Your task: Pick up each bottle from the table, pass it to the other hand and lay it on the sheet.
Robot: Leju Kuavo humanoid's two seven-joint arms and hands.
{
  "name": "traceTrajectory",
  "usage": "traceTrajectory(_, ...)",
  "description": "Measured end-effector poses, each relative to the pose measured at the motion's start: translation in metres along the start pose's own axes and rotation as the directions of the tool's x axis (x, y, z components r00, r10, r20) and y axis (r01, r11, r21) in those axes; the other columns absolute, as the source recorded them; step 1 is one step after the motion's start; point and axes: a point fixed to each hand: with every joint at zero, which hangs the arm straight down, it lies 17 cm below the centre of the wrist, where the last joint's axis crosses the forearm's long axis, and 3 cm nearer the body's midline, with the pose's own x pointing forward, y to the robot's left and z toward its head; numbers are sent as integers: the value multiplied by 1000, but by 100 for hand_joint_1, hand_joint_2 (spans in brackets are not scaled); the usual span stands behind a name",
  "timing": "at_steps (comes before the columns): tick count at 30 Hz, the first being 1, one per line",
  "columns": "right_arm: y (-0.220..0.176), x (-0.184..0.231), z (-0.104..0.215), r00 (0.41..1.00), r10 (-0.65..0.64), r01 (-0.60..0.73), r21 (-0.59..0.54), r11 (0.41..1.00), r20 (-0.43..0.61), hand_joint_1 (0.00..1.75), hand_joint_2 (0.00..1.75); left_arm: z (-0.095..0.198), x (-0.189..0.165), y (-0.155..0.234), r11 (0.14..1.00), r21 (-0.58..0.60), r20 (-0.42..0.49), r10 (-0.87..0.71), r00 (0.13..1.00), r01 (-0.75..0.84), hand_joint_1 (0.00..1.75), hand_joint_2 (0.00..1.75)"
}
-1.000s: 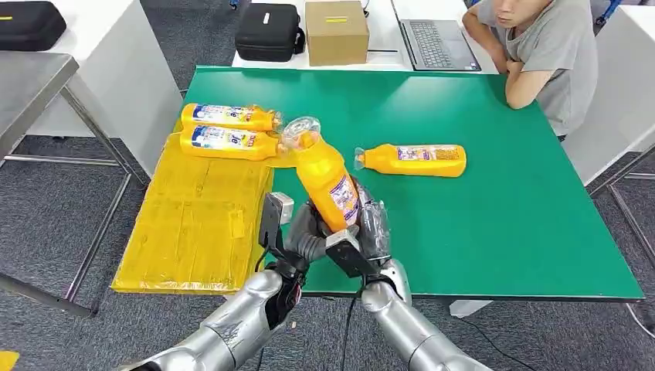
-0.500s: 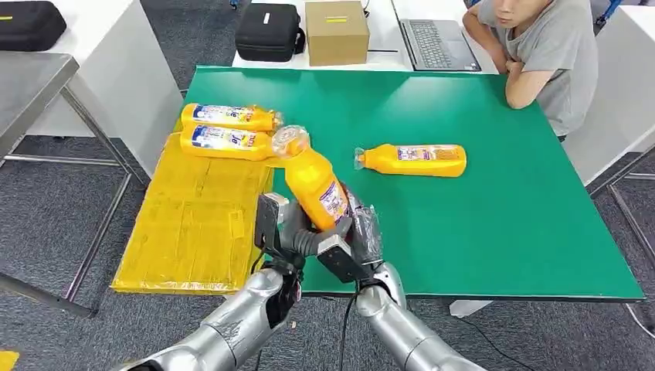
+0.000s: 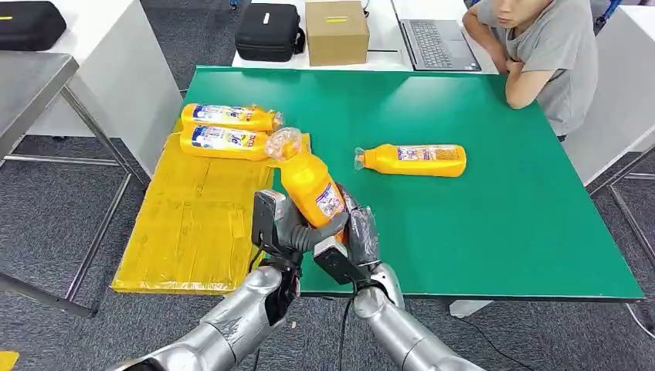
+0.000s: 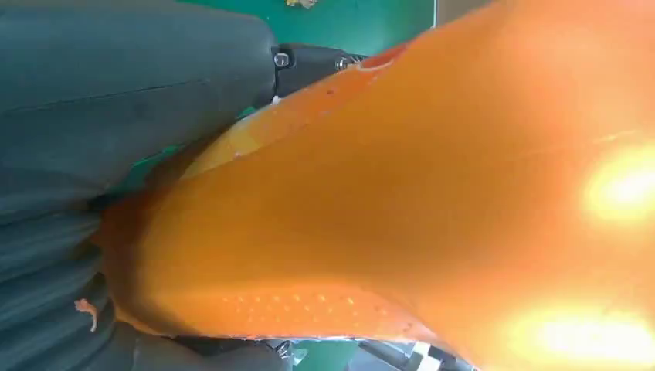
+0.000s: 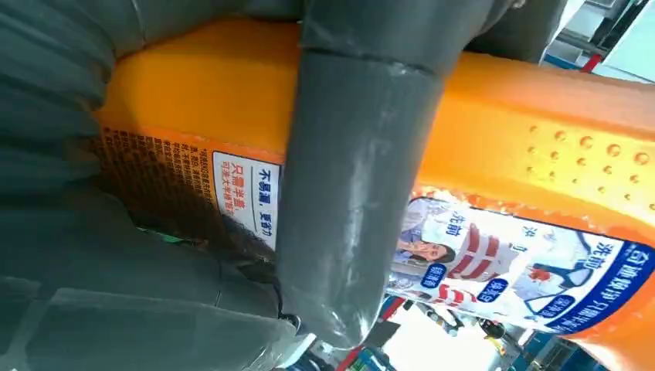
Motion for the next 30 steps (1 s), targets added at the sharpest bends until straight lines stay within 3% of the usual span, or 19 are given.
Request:
traceTrajectory(28, 5, -7, 17, 999, 25, -26, -10, 1000, -28, 175, 175, -5, 2, -3, 994, -22, -50, 109, 993, -111, 0, 175)
traceTrajectory(29, 4, -7, 17, 999, 26, -27, -11, 1000, -28, 175, 175, -5, 2, -4, 993, -23, -52, 112, 992, -113, 12, 175)
traceTrajectory(30, 4, -7, 17, 999, 27, -27, -11, 1000, -29, 175, 175, -5, 2, -4, 993, -23, -54, 115, 992, -116, 166, 175)
